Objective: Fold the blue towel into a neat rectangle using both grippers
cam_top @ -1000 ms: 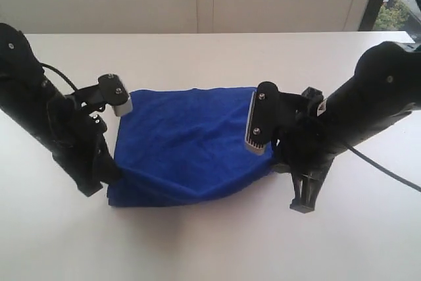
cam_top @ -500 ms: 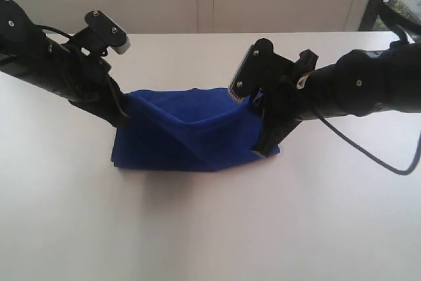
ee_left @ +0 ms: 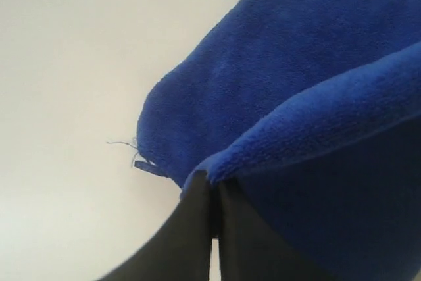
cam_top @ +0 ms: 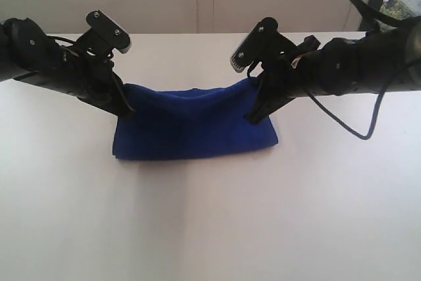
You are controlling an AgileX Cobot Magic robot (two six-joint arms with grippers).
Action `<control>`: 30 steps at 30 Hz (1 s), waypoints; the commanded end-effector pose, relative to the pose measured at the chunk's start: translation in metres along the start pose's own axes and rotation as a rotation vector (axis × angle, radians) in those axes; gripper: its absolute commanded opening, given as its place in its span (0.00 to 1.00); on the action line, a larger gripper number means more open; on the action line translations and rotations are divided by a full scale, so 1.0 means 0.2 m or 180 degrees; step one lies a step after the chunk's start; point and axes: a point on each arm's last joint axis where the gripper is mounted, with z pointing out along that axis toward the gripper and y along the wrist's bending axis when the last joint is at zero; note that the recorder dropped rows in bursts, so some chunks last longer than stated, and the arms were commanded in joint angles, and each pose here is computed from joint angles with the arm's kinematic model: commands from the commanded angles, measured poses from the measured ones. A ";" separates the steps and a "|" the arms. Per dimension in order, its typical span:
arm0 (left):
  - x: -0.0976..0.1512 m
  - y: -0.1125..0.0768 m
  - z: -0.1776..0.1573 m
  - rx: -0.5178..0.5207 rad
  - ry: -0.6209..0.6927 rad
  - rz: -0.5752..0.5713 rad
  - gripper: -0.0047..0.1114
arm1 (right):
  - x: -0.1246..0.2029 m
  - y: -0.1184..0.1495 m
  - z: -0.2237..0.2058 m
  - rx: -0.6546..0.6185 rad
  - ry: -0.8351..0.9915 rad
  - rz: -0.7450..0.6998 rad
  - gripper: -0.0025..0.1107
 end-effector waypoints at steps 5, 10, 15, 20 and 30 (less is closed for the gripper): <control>-0.02 0.04 0.02 -0.0265 -0.0191 -0.0061 0.04 | 0.02 -0.04 0.09 0.0113 -0.0014 0.0069 0.12; -0.04 0.07 0.02 -0.0419 -0.0310 -0.0060 0.04 | 0.01 -0.05 0.11 0.0256 -0.0137 0.0067 0.12; 0.02 0.06 0.13 -0.0413 -0.0179 -0.0070 0.04 | 0.04 -0.04 0.16 0.0291 -0.0131 0.0064 0.12; 0.05 0.07 0.18 -0.0523 -0.0197 -0.0076 0.04 | 0.04 -0.04 0.17 0.0319 -0.0154 0.0063 0.12; 0.06 0.06 0.21 -0.0521 -0.0164 -0.0077 0.07 | 0.05 -0.04 0.17 0.0295 -0.0130 0.0051 0.22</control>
